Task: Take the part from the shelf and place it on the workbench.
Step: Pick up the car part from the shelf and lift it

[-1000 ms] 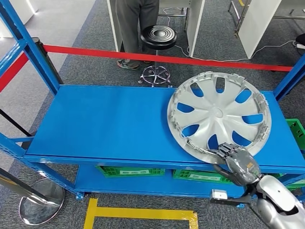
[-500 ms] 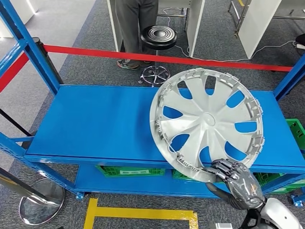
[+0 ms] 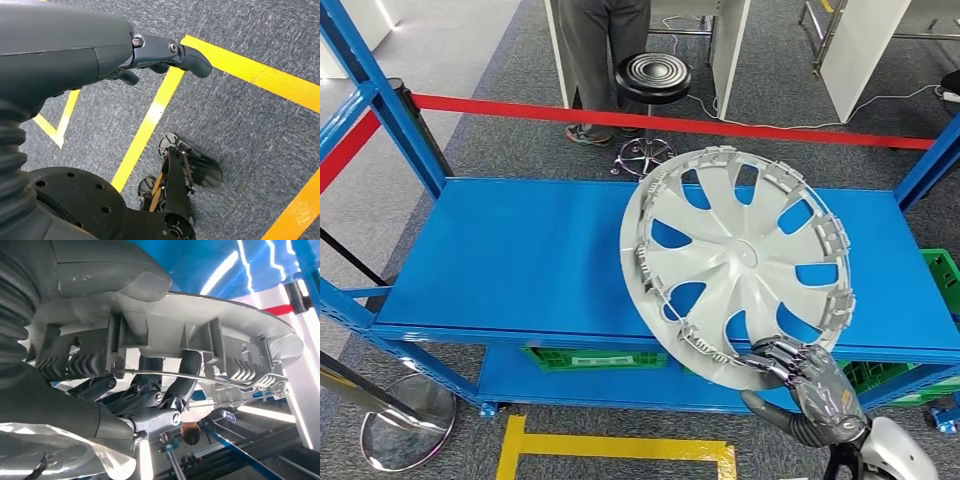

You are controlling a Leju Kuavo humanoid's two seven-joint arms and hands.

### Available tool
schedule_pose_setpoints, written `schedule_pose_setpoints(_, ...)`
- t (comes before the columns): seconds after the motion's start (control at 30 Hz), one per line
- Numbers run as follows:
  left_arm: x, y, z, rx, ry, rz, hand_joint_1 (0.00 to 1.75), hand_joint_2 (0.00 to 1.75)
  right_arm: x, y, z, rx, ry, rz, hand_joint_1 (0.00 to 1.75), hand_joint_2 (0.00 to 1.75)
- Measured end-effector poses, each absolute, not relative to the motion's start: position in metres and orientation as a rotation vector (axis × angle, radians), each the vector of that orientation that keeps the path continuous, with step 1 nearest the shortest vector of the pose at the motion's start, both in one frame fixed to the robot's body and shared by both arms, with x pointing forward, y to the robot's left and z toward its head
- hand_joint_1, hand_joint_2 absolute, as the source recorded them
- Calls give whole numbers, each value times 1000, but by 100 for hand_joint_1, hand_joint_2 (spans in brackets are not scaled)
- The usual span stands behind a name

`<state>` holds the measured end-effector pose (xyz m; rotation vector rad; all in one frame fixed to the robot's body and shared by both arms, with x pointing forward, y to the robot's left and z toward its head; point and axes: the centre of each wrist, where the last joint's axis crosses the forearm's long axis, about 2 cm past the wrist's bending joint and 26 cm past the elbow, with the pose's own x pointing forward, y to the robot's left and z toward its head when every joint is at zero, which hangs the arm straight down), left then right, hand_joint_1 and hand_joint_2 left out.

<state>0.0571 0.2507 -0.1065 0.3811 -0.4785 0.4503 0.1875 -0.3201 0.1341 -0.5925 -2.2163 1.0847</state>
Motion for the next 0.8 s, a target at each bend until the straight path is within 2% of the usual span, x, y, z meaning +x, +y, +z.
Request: schedule_pose_setpoints(0.8,57,250,-106,381,-476,451,0,175,183,-319,134,-579,-2200,1085,175,175)
